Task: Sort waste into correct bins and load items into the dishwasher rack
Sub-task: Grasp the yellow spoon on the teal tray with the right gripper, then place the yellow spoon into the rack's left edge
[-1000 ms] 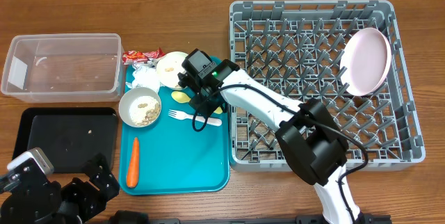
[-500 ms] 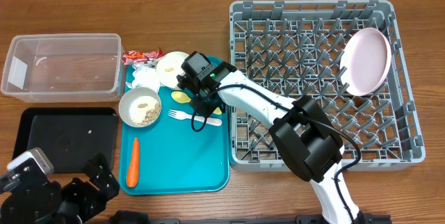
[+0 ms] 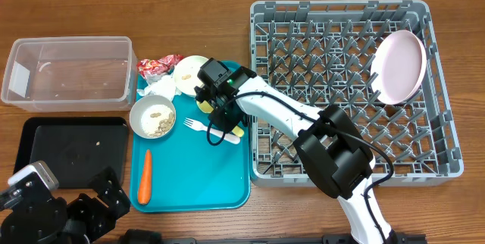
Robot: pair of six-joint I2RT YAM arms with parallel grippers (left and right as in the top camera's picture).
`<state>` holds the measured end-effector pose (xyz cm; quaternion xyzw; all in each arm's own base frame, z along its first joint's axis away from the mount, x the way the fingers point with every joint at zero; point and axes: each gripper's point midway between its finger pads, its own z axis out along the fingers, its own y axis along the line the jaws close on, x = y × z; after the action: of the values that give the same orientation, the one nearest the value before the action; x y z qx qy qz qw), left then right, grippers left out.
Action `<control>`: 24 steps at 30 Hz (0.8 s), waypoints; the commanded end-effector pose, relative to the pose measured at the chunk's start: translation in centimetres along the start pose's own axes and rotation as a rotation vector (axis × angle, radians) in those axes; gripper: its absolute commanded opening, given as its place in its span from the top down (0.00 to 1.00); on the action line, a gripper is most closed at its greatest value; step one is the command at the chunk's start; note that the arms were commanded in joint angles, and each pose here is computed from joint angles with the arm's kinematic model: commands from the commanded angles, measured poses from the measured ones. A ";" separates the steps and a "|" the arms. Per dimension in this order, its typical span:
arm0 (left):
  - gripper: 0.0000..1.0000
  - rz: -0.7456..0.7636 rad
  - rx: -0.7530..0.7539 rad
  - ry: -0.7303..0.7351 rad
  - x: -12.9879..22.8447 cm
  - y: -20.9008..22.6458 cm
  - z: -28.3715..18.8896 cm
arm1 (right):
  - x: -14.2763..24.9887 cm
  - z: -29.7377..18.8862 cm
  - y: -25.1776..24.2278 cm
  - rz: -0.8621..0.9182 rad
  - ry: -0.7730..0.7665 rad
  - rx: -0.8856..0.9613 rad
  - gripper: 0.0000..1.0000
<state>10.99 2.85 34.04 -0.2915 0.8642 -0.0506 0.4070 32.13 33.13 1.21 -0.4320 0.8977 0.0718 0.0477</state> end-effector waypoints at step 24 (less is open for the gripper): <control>0.00 -0.017 -0.014 -0.023 -0.4 0.3 -0.2 | -1.2 -18.8 -4.4 0.300 -0.311 0.156 0.92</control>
<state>10.98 2.86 34.04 -0.2916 0.8641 -0.0504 0.4071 33.27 31.21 19.71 -0.3706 0.9012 0.0949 0.2035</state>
